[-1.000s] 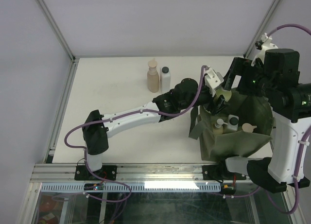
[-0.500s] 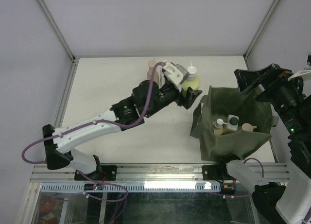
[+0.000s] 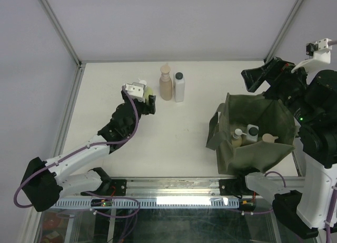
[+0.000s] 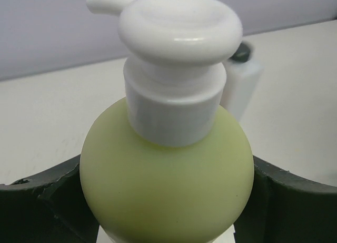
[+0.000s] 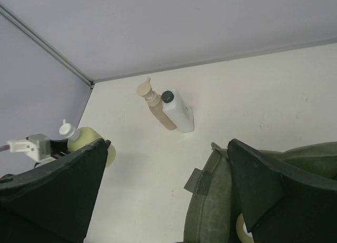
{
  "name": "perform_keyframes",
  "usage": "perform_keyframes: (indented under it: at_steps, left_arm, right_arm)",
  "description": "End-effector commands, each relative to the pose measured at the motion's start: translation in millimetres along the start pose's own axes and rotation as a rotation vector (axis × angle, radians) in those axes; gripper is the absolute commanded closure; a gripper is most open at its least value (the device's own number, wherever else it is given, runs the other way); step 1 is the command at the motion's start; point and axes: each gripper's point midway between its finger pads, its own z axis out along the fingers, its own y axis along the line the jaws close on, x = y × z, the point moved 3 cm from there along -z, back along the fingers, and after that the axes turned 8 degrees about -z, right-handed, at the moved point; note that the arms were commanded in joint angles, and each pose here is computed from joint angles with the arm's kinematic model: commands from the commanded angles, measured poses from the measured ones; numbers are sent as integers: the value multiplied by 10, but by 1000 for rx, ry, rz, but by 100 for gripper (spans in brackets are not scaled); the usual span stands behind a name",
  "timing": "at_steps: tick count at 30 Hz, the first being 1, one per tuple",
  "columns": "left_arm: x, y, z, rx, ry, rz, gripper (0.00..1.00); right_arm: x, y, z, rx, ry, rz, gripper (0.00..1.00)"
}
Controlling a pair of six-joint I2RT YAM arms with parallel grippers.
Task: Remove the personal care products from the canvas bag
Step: Place the care product at the center of the board.
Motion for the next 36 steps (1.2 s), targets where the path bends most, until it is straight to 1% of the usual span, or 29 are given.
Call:
perform_keyframes:
  at_steps: [1,3,11,15,16,19,24,31,32,33,36]
  left_arm:
    - [-755,92,116,84,-416,-156,100]
    - [-592,176,298,96,-425,-127,100]
    - [-256,382,894,166,-480,-47,100]
    - [-85,308,1138,233,-476,-1,100]
    - [-83,284,1198,244,-485,1,100]
    - [88,260,1372,256,-463,6,100]
    - [298,254,1497,286,-448,15,100]
    - [549,245,1558,339,-417,38,100]
    - [563,262,1561,336,-425,35,99]
    - [604,279,1568,333,-425,32,96]
    - [710,313,1596,330,-413,23,92]
  right_arm:
    - [26,69,-14,-48,18,-7,0]
    - [79,64,2,-44,50,2,0]
    - [220,118,78,-77,179,14,0]
    - [249,108,87,-71,199,12,0]
    - [242,109,82,-73,200,8,0]
    - [230,88,45,-61,211,-16,0]
    - [234,27,-17,-23,222,-38,0]
    - [290,-6,1,-10,253,-54,0]
    - [304,-14,-1,-7,258,-56,0]
    - [319,-21,3,-4,264,-57,0]
    - [348,-46,13,9,275,-59,0]
